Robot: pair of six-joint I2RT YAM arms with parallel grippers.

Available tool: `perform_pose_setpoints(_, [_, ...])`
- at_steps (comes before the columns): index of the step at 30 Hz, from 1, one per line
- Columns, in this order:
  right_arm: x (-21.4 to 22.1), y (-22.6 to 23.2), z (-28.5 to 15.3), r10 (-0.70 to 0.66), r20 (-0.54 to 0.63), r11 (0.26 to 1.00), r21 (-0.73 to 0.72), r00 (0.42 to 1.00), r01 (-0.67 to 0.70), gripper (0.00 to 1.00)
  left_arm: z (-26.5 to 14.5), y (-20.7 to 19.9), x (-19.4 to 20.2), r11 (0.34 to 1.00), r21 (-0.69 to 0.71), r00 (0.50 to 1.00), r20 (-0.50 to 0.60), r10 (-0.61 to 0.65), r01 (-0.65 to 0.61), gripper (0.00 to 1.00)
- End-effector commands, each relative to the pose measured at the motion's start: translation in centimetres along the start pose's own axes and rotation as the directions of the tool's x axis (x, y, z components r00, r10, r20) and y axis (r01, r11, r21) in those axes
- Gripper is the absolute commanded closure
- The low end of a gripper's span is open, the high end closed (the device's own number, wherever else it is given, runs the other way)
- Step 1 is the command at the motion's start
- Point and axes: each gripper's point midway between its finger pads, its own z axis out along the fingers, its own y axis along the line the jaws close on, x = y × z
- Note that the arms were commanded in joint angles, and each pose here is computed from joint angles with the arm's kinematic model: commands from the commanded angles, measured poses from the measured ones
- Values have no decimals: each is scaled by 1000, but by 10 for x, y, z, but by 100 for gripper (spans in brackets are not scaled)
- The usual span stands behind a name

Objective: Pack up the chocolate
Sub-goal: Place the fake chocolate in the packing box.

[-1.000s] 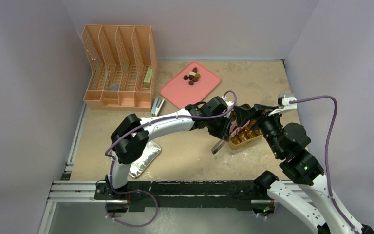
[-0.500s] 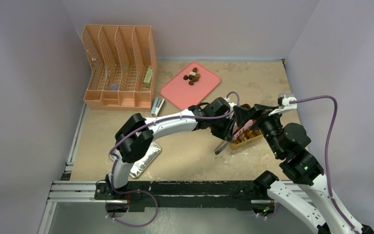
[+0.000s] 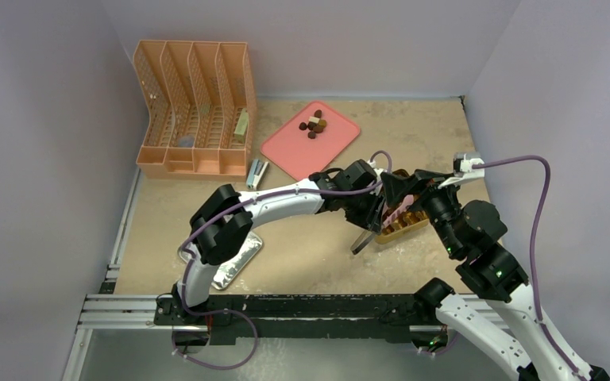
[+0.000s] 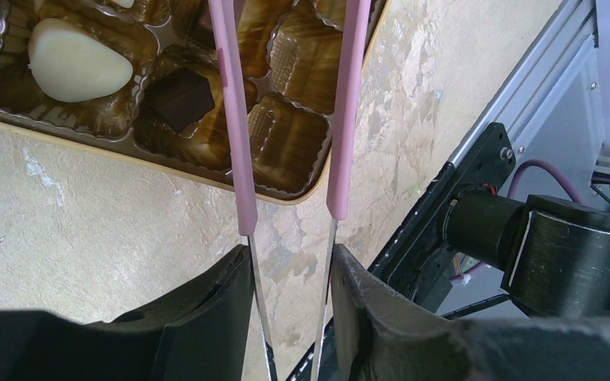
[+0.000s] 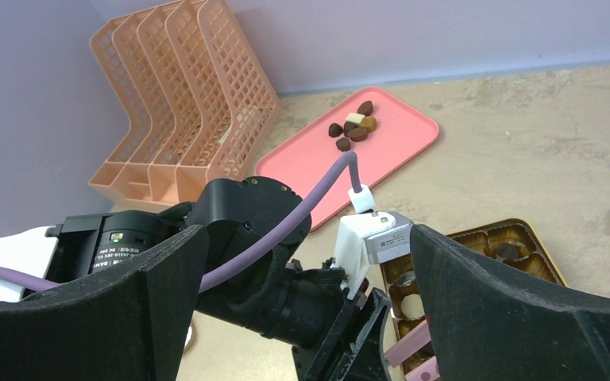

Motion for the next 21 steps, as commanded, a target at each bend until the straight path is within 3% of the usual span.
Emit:
perform_pose_setpoints(1, [-21, 6, -3, 22, 72, 999, -26, 997, -20, 1, -12, -24, -29, 998, 52, 995, 89, 34, -39, 62])
perform_pose_setpoints(15, [-19, 5, -6, 25, 69, 999, -25, 997, -23, 1, -52, -21, -54, 997, -56, 976, 210, 54, -44, 66])
perform_pose_setpoints(21, [-18, 5, -6, 29, 68, 999, -27, 997, -28, 1, -74, 5, -62, 982, -187, 962, 269, 44, 7, 67])
